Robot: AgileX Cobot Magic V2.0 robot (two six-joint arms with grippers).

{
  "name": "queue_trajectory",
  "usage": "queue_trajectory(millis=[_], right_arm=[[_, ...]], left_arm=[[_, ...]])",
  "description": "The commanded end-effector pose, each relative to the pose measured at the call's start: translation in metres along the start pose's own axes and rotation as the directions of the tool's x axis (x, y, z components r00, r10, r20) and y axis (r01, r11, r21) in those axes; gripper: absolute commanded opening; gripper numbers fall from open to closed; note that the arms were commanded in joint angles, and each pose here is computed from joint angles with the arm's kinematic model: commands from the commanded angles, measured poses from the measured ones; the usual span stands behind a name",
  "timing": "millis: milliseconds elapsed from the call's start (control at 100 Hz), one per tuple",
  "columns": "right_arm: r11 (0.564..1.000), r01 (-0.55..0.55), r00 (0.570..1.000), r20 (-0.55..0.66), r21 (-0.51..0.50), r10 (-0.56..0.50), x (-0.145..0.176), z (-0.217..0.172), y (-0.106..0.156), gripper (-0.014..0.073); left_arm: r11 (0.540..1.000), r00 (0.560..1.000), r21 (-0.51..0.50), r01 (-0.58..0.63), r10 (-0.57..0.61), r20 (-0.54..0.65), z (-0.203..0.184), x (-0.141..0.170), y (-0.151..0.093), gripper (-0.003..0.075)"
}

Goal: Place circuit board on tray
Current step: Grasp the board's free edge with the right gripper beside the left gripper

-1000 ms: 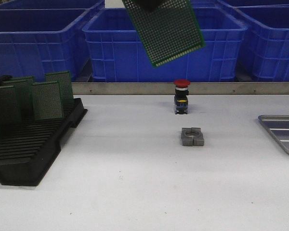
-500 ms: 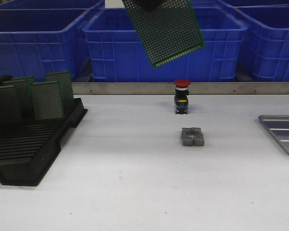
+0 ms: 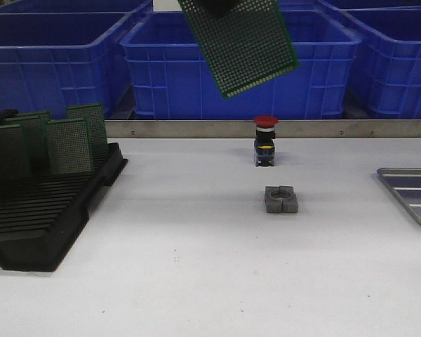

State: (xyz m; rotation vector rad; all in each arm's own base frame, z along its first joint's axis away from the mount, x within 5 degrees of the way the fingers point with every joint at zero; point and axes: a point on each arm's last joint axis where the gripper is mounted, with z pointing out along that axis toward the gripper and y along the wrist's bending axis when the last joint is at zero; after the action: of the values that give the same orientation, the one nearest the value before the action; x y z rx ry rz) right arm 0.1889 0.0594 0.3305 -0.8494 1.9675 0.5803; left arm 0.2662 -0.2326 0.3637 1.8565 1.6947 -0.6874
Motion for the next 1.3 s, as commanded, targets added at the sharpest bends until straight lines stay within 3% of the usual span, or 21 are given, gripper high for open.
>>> queue_trajectory(millis=[0, 360, 710, 860, 1180, 1290], right_arm=[[0.994, 0.062, 0.994, 0.1, -0.084, -0.054, -0.017, 0.004, -0.001, 0.0489], [0.953, 0.138, 0.987, 0.113, -0.269, -0.111, -0.026, 0.042, -0.006, 0.0489], [0.935, 0.167, 0.986, 0.08, -0.312, -0.149, -0.028, 0.08, 0.003, 0.0477], [0.932, 0.159, 0.987, 0.069, -0.326, -0.145, -0.028, 0.088, 0.001, 0.0354], [0.932, 0.155, 0.988, 0.075, -0.326, -0.138, -0.029, 0.088, 0.001, -0.0075], [0.932, 0.155, 0.988, 0.075, -0.326, -0.137, -0.029, 0.088, 0.001, -0.0061]], left_arm=[[1.0, 0.997, 0.008, -0.029, 0.029, 0.072, -0.022, -0.018, -0.016, -0.0018], [1.0, 0.997, 0.008, -0.029, 0.029, 0.072, -0.022, -0.018, -0.016, -0.0018], [1.0, 0.997, 0.008, -0.029, 0.029, 0.072, -0.022, -0.018, -0.016, -0.0018], [1.0, 0.997, 0.008, -0.029, 0.029, 0.072, -0.022, -0.018, -0.016, -0.0018], [1.0, 0.997, 0.008, -0.029, 0.029, 0.072, -0.022, -0.018, -0.016, -0.0017], [1.0, 0.997, 0.008, -0.029, 0.029, 0.072, -0.022, -0.018, -0.016, 0.0023]])
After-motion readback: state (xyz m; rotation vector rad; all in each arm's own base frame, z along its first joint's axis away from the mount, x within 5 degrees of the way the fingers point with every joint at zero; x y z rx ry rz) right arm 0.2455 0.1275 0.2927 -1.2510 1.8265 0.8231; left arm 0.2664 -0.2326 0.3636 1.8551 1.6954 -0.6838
